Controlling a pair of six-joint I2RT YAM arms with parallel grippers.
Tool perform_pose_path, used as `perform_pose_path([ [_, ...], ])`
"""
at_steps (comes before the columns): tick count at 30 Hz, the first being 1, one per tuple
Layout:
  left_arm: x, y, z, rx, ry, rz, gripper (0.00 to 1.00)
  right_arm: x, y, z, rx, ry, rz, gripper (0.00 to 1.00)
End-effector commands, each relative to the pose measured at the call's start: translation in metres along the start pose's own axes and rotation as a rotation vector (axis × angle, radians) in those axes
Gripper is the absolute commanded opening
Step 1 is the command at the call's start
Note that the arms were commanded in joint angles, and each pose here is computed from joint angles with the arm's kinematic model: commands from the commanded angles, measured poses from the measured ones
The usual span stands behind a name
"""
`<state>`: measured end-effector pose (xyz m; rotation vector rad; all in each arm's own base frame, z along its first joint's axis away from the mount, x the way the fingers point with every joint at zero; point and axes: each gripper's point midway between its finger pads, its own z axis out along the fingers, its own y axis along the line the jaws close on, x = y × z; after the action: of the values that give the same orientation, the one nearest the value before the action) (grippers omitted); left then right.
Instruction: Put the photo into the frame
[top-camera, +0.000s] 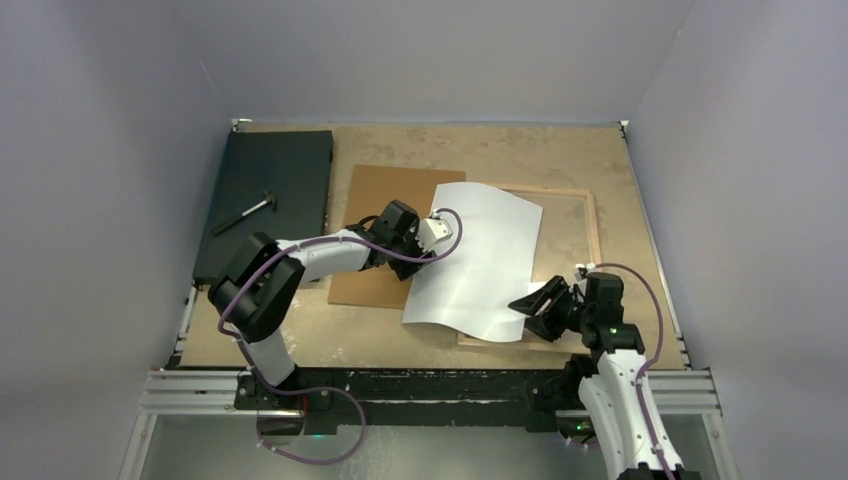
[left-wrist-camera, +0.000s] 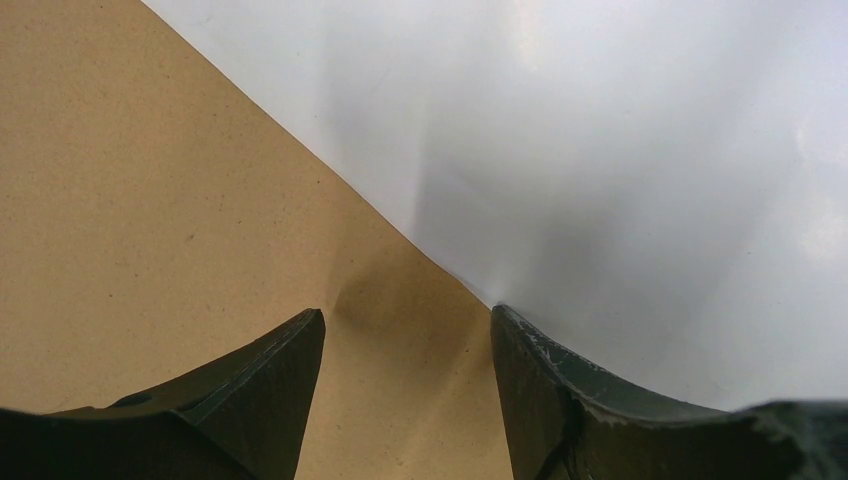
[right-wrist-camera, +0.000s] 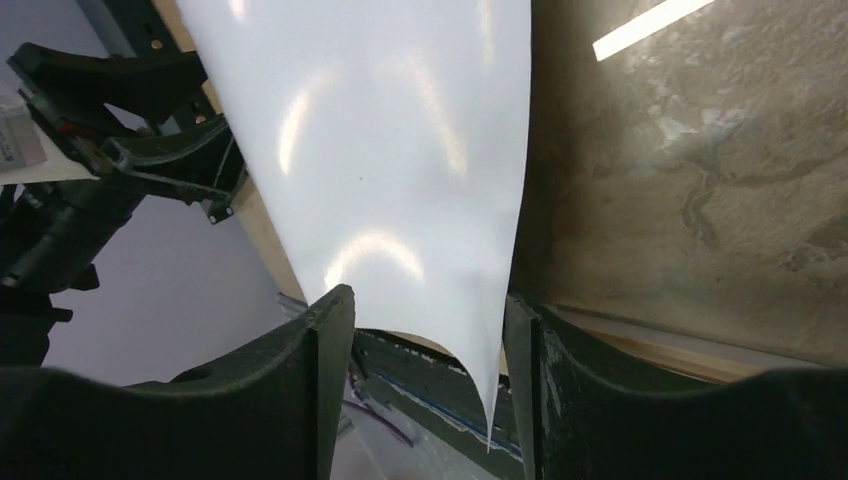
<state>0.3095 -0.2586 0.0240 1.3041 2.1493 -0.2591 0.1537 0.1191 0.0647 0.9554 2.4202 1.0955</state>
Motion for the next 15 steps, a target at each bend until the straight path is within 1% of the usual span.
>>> perform_pose_path([
  [1,0.036,-0.029,0.011,0.098,0.113,-0.009,0.61,0.000,0.023,-0.013,-0.062,-0.014,-0.019,0.59],
  [6,0.036,-0.029,0.010,0.095,0.115,-0.005,0.60,0.005,0.011,-0.015,-0.012,-0.012,-0.013,0.58],
  [9,0.035,-0.028,0.008,0.093,0.111,0.000,0.60,0.002,0.011,-0.020,0.012,-0.030,-0.025,0.54],
  [10,0.035,-0.028,0.008,0.091,0.111,0.000,0.60,-0.002,0.015,-0.023,0.020,-0.054,-0.039,0.52],
  [12,0.032,-0.027,0.007,0.088,0.106,0.002,0.60,-0.014,0.021,-0.029,0.037,-0.106,-0.070,0.43],
  [13,0.030,-0.026,0.006,0.087,0.105,0.001,0.60,-0.020,0.026,-0.032,0.039,-0.132,-0.085,0.33],
  [15,0.024,-0.023,0.003,0.084,0.095,0.006,0.62,-0.034,0.037,-0.038,0.055,-0.186,-0.110,0.19],
])
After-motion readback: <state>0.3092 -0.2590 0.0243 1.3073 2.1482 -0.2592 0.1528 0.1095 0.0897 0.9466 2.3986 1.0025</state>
